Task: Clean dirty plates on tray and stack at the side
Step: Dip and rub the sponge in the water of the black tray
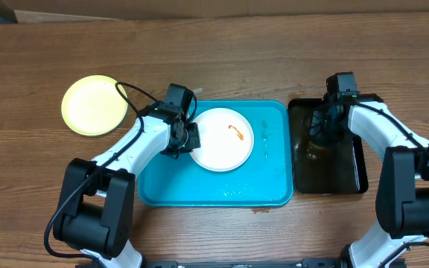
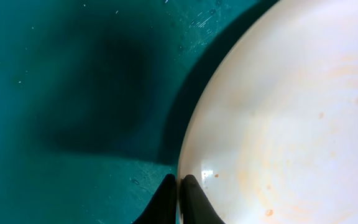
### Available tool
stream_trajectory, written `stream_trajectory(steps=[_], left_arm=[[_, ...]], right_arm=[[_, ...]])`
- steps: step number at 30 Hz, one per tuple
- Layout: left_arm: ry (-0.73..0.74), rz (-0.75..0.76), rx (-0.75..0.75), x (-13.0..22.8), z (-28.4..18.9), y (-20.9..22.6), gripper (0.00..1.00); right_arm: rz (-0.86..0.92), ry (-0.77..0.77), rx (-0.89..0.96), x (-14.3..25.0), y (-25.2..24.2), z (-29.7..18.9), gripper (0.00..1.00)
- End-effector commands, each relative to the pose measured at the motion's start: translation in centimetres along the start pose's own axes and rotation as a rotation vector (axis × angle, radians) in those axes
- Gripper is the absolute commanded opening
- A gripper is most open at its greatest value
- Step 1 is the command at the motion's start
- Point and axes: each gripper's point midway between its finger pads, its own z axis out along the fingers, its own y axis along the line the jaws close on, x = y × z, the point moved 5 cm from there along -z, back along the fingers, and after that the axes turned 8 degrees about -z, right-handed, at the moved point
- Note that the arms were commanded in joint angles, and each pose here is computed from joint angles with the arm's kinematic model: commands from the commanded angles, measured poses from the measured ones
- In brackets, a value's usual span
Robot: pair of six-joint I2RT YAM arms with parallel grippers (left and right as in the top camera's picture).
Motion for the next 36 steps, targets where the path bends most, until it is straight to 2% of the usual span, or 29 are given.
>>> stream_trajectory(steps=[1, 11, 14, 16, 18, 26, 27, 29, 34, 36], left_arm=[[0.019, 0.020, -0.015, 0.6, 0.6, 0.2, 0.04], [0.018, 0.019, -0.014, 0.5, 0.6, 0.2, 0.04], [0.018, 0.019, -0.014, 0.5, 0.6, 0.2, 0.04], [0.018, 0.019, -0.014, 0.5, 0.6, 0.2, 0.09], [0.018, 0.019, -0.014, 0.5, 0.6, 0.2, 0.15], [0.021, 0.019, -0.017, 0.8, 0.9, 0.4, 0.13], [0.021, 0.019, -0.017, 0.8, 0.9, 0.4, 0.09], [0.020, 0.019, -0.017, 0.8, 0.9, 0.4, 0.04], [0.019, 0.019, -0.016, 0.7, 0.9, 0.4, 0.04], [0.019, 0.019, -0.015, 0.8, 0.9, 0.4, 0.04]], right_arm=[[-0.003, -0.051, 0.000, -1.8, 0.2, -1.7, 0.04], [-0.040, -0.095, 0.120, -3.6, 0.8, -6.2, 0.04], [-0.084, -0.108, 0.221, -3.2, 1.2, -6.8, 0.04], [-0.066, -0.133, 0.370, -3.0, 0.7, -7.3, 0.04], [-0.057, -0.159, 0.441, -3.0, 0.8, -7.5, 0.04], [-0.080, -0.151, 0.330, -2.8, 2.9, -7.0, 0.04], [-0.080, -0.152, 0.325, -2.8, 2.9, -7.0, 0.04], [-0.095, -0.154, 0.340, -2.9, 2.8, -7.1, 0.04], [-0.087, -0.171, 0.385, -3.1, 2.3, -7.5, 0.04], [-0.031, -0.187, 0.383, -3.2, 2.3, -7.5, 0.04]])
